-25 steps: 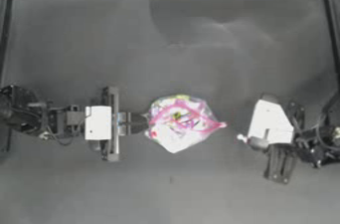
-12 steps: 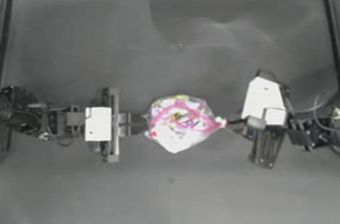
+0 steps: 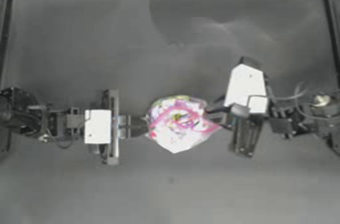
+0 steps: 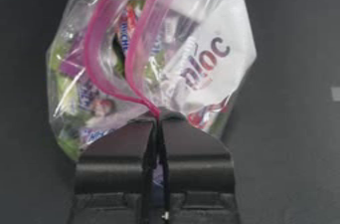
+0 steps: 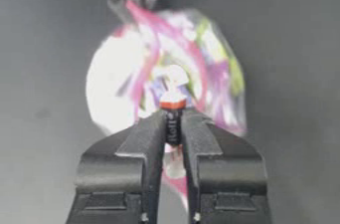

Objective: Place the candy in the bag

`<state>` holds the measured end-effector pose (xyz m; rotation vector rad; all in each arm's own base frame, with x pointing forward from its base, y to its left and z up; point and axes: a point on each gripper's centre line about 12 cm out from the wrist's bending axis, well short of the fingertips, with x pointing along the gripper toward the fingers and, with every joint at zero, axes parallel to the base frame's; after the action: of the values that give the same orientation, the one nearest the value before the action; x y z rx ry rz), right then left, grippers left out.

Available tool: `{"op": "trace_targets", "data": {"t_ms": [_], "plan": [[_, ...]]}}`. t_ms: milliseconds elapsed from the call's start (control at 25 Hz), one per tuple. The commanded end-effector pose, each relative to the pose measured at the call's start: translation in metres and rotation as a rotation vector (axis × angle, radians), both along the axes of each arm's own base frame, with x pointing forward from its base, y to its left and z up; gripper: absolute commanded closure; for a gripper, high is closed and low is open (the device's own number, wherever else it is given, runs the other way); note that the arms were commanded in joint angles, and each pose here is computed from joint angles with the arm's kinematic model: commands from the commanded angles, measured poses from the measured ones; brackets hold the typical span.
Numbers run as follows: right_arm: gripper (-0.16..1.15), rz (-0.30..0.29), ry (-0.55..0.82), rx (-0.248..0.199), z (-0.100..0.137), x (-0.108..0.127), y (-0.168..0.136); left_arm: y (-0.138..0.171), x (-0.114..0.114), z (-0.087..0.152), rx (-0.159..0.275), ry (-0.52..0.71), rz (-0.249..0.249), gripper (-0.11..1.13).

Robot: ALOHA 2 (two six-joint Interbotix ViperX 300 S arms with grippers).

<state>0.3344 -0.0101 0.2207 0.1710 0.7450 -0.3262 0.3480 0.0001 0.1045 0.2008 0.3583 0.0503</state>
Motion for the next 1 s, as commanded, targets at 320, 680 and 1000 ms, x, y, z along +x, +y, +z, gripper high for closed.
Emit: {"op": "trace_targets", "data": {"t_ms": [320,680,1000], "plan": [[0.5,0.042,-0.037,0.021,-0.007,0.026,0.001,-0.006,0.005,0.017,0.003,-0.058,-0.018,0.68],[0.5,0.052,-0.005,0.044,-0.028,0.034,0.002,-0.006,0.005,0.017,0.017,-0.058,-0.023,0.68],[0.5,0.059,0.013,0.044,-0.037,0.037,0.003,-0.007,0.005,0.02,0.016,-0.064,-0.026,0.68]]}}
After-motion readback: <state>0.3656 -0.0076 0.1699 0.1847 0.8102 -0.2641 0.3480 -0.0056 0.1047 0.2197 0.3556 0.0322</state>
